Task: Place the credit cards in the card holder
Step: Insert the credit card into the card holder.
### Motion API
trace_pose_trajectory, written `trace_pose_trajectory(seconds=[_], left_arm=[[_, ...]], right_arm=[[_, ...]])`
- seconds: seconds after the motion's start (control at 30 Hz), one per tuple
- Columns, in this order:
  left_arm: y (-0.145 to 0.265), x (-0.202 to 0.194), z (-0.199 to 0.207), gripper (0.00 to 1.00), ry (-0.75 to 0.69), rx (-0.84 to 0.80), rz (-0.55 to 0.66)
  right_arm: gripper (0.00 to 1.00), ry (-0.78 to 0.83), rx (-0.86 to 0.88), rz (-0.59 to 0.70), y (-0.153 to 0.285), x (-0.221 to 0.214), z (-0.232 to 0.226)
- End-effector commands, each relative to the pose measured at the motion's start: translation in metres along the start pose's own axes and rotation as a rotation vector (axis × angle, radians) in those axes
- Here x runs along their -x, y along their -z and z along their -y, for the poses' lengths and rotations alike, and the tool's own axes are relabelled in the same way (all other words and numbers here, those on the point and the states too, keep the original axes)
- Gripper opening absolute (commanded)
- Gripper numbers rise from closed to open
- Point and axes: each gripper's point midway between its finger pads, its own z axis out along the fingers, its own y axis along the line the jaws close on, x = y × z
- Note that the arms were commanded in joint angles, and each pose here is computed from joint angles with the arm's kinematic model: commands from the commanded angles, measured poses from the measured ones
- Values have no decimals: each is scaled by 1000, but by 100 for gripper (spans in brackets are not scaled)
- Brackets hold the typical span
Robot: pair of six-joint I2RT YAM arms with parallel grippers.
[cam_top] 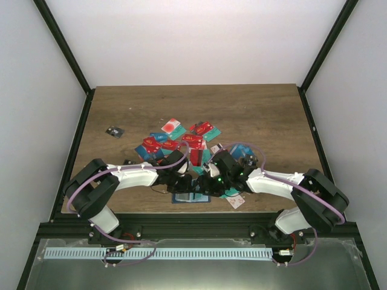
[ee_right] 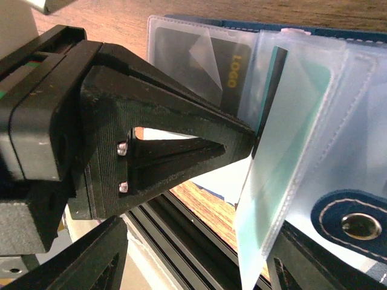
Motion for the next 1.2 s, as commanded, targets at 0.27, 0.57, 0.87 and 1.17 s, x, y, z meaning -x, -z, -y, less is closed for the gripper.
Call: trace_pose_trajectory(seconds=[0.27, 0.57, 0.87, 1.17], left_arm=[[-2, 3, -4, 4, -5, 35, 7], [-3, 3, -3, 4, -5, 34, 5], [-3, 4, -3, 4, -6, 32, 8], [7, 6, 6, 4, -3, 2, 37]], right_arm=[[64, 51, -95, 39, 12, 8, -8], [64, 70, -101, 42, 12, 11, -14], [64, 78, -35, 10, 1, 8, -20], [64, 67, -29, -11, -11, 10, -16]])
